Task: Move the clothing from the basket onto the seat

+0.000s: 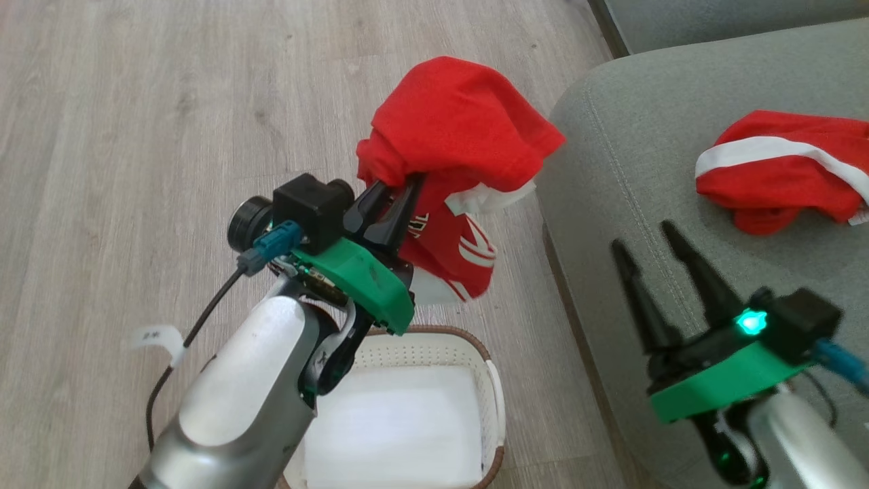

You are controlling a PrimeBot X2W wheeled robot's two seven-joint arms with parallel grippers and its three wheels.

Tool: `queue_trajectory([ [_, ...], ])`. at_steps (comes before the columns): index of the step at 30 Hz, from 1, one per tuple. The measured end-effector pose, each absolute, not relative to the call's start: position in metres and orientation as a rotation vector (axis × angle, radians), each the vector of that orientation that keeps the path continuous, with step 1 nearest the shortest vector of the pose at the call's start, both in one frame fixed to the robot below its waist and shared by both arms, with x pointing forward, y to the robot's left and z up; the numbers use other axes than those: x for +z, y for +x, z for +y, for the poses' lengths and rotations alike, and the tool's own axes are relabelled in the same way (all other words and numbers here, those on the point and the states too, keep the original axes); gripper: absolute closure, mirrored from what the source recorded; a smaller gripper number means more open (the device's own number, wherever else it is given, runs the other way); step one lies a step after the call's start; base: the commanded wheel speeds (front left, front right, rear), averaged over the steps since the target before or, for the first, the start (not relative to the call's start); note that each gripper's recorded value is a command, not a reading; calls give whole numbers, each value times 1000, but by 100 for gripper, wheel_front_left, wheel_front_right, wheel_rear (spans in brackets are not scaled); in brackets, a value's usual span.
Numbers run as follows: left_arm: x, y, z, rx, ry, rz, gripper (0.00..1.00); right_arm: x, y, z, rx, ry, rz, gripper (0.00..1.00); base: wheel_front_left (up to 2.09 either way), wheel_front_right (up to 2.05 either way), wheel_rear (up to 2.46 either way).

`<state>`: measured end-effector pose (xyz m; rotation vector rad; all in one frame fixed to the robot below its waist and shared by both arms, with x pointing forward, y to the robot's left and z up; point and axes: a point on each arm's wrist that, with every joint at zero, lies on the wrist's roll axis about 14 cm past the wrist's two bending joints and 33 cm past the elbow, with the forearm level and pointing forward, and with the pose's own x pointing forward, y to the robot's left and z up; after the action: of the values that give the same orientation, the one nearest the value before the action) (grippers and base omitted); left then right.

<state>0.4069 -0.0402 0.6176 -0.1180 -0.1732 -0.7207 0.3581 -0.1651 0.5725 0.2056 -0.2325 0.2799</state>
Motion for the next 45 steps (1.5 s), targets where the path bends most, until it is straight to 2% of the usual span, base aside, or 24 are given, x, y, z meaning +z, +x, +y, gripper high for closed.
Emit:
queue_trajectory([
  [9, 622, 402, -46, -742, -117, -183, 100, 559, 365, -131, 391, 187, -172, 0, 0, 0, 0],
  [19, 629, 393, -53, -780, -101, -193, 100, 522, 383, -81, 548, 150, -19, 0, 0, 0, 0],
  [26, 626, 382, -57, -807, -88, -179, 100, 499, 391, -51, 603, 150, 73, 0, 0, 0, 0],
  [41, 634, 372, -57, -819, -104, -177, 100, 497, 407, -16, 629, 179, 101, 0, 0, 0, 0],
  [42, 634, 372, -58, -823, -102, -176, 100, 498, 408, -17, 626, 181, 99, 18, 0, 0, 0],
  [43, 633, 371, -59, -825, -102, -175, 100, 499, 410, -18, 620, 185, 97, 61, 0, 0, 0],
  [44, 633, 371, -59, -825, -102, -174, 100, 499, 411, -19, 615, 188, 95, 97, 0, 0, 0],
  [45, 633, 371, -59, -824, -108, -172, 100, 500, 412, -20, 611, 188, 93, 100, 0, 0, 0],
])
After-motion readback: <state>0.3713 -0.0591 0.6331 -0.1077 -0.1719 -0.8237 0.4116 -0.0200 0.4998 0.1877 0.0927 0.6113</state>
